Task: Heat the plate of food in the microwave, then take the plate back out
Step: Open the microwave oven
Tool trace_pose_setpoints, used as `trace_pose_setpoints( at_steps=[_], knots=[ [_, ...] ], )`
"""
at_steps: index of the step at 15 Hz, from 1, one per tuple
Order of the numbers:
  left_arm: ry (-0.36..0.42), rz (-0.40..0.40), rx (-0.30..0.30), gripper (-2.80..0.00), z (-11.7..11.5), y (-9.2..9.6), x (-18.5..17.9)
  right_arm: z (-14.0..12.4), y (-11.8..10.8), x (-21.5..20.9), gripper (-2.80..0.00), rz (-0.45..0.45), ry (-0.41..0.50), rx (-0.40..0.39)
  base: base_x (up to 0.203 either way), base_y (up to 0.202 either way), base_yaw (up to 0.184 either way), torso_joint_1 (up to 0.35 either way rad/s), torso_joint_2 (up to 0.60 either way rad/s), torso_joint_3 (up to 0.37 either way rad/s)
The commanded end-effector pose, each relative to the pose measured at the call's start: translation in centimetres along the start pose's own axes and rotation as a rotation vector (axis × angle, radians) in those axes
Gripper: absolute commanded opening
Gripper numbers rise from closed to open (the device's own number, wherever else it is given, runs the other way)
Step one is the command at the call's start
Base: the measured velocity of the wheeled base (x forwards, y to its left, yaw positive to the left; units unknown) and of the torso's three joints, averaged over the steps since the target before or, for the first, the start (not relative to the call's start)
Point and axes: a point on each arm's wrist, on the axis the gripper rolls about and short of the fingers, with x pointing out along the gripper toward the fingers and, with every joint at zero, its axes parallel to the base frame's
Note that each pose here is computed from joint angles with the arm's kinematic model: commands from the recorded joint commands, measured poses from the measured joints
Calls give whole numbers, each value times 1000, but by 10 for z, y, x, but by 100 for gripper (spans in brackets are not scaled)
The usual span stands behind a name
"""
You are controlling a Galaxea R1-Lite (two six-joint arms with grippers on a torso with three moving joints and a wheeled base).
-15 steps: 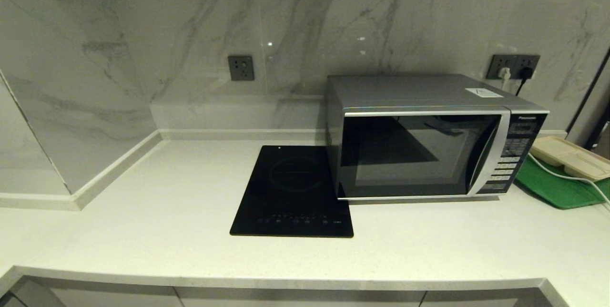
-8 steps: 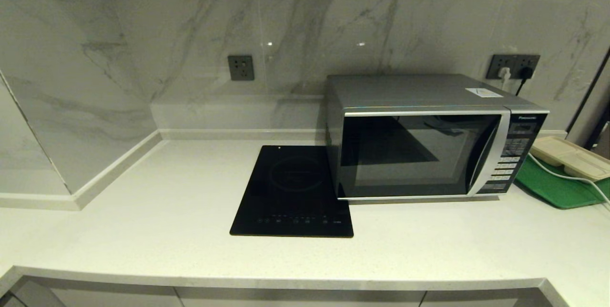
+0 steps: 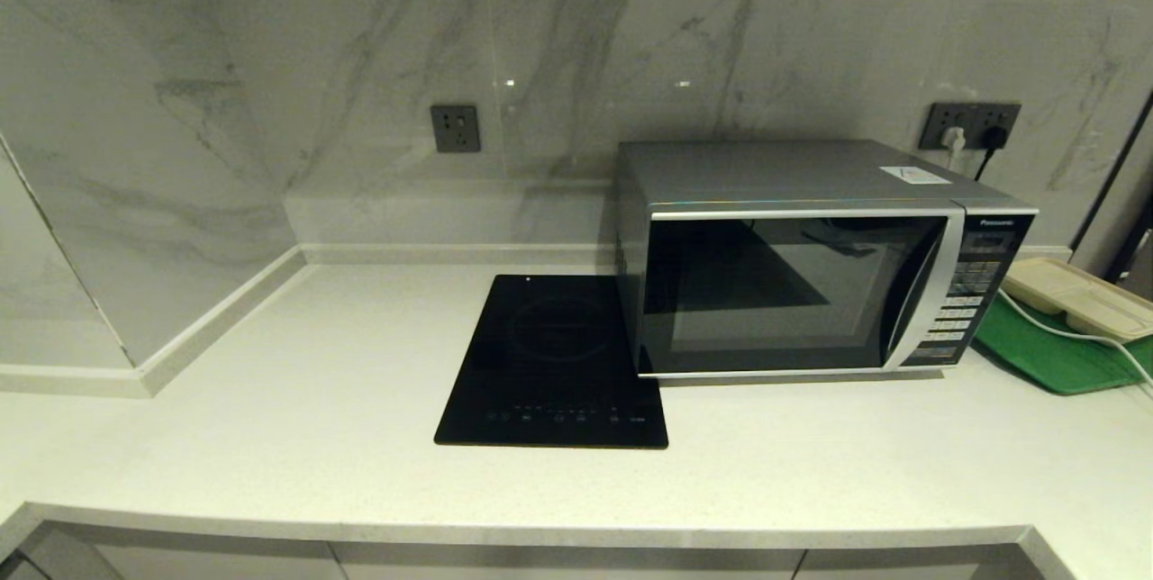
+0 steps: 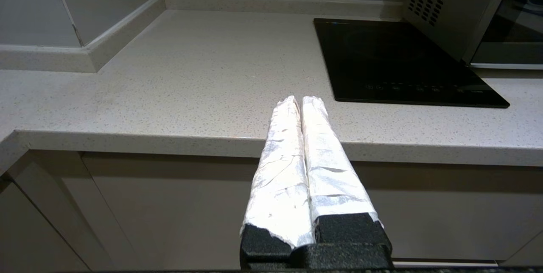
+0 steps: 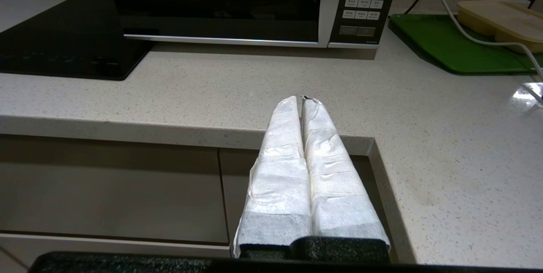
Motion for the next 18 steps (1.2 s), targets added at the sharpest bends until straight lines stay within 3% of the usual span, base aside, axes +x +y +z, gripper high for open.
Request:
trace_pose_setpoints(
  at_steps=[1,4,5,8,11,13,16,18],
  knots=[
    [1,0,0,-280,0,0,0,0,0,0,-280,-6,1,-6,0,0,0,0,0,0],
    [1,2,0,-280,0,0,0,4,-1,-1,-280,-26,-13,42,0,0,0,0,0,0],
    [0,0,0,-280,0,0,0,17,-1,-5,-280,-40,-42,65,0,0,0,0,0,0],
    [-1,0,-1,-280,0,0,0,101,-2,-15,-280,-41,-120,145,0,0,0,0,0,0],
    [0,0,0,-280,0,0,0,161,-2,18,-280,-69,-26,151,0,0,0,0,0,0],
    [0,0,-1,-280,0,0,0,189,-4,57,-280,-165,67,111,0,0,0,0,0,0],
    [-1,0,-1,-280,0,0,0,219,-11,134,-280,-428,205,-12,0,0,0,0,0,0],
    [0,0,-1,-280,0,0,0,223,-14,185,-280,-590,297,-97,0,0,0,0,0,0]
  ],
)
